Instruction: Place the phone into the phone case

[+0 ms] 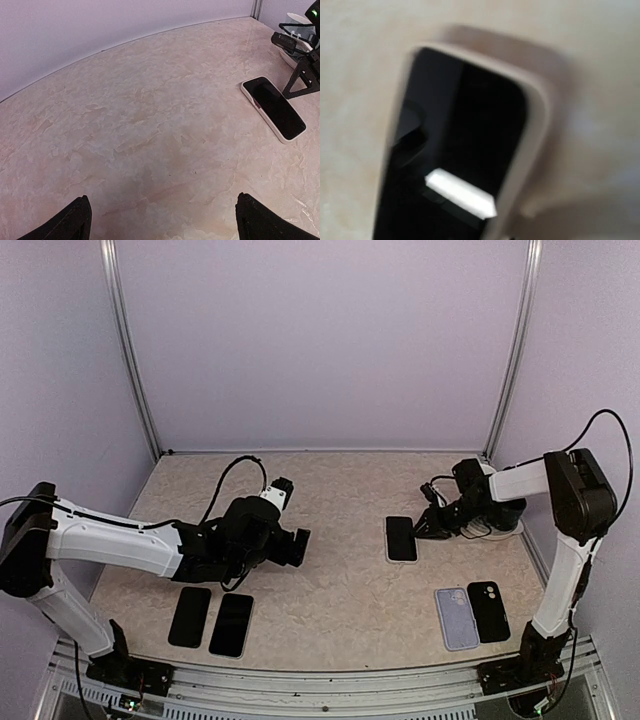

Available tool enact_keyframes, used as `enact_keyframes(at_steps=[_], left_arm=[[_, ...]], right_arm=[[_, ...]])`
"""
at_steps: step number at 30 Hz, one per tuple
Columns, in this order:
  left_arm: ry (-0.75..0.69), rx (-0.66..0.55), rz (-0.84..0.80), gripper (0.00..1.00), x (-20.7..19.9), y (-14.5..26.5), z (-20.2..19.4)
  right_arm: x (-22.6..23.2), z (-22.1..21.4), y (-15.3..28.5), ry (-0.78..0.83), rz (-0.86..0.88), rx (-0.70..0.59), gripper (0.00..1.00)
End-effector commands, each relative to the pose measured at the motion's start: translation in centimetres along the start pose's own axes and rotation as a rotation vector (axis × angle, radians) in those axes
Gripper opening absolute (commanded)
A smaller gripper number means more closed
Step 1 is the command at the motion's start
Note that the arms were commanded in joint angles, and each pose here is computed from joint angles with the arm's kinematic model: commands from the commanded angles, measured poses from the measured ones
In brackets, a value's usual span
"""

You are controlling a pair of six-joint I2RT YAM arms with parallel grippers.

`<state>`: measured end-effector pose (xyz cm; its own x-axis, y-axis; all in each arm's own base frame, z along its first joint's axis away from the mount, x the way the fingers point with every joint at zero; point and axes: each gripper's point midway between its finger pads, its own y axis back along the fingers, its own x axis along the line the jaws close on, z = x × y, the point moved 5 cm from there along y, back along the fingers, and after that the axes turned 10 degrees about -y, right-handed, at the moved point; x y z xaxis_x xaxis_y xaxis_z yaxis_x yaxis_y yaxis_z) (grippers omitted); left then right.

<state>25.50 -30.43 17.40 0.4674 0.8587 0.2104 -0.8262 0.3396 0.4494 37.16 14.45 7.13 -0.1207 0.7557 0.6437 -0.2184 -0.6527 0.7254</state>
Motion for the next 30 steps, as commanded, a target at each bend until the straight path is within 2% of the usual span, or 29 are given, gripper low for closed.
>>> enact_keyframes(at_steps=[1,7,10,13,15,16,17,18,19,23,30], left_arm=[[-0.002,0.026,0.033,0.99,0.7,-0.2,-1.0],[-0.005,0.044,0.046,0.99,1.1,-0.1,-1.3],[0.002,0.061,0.055,0.99,1.3,0.1,-2.0],[0.008,0.087,0.047,0.99,1.3,0.2,-2.7],[0.010,0.097,0.041,0.99,1.3,0.3,-3.1],[0.009,0.101,0.038,0.99,1.3,0.3,-3.2],[0.011,0.104,0.035,0.99,1.2,0.3,-3.2],[0.012,0.111,0.034,0.99,1.2,0.3,-3.3],[0.017,0.118,0.032,0.99,1.2,0.3,-3.4],[0.035,0.176,0.017,0.99,1.1,0.6,-4.6],[0.098,0.254,-0.031,0.99,0.6,1.7,-5.9]], right_arm=[[-0.9,2.2,1.3,0.033,-0.120,-0.064,0.23],[1.9,1.9,3.8,0.110,-0.259,-0.088,0.24],[3.6,-0.1,5.2,0.134,-0.384,-0.081,0.27],[3.5,-3.5,7.3,0.085,-0.582,-0.053,0.29],[4.0,-6.1,8.2,0.068,-0.648,-0.037,0.33],[4.4,-7.5,8.4,0.061,-0.658,-0.022,0.41],[4.8,-8.9,8.5,0.052,-0.665,-0.004,0.55],[5.2,-10.1,8.4,0.033,-0.667,0.012,0.61],[5.5,-11.6,8.3,0.027,-0.666,0.042,0.62],[4.9,-15.6,7.7,-0.037,-0.650,0.094,0.53],[5.3,-19.4,5.6,-0.070,-0.600,0.168,0.48]])
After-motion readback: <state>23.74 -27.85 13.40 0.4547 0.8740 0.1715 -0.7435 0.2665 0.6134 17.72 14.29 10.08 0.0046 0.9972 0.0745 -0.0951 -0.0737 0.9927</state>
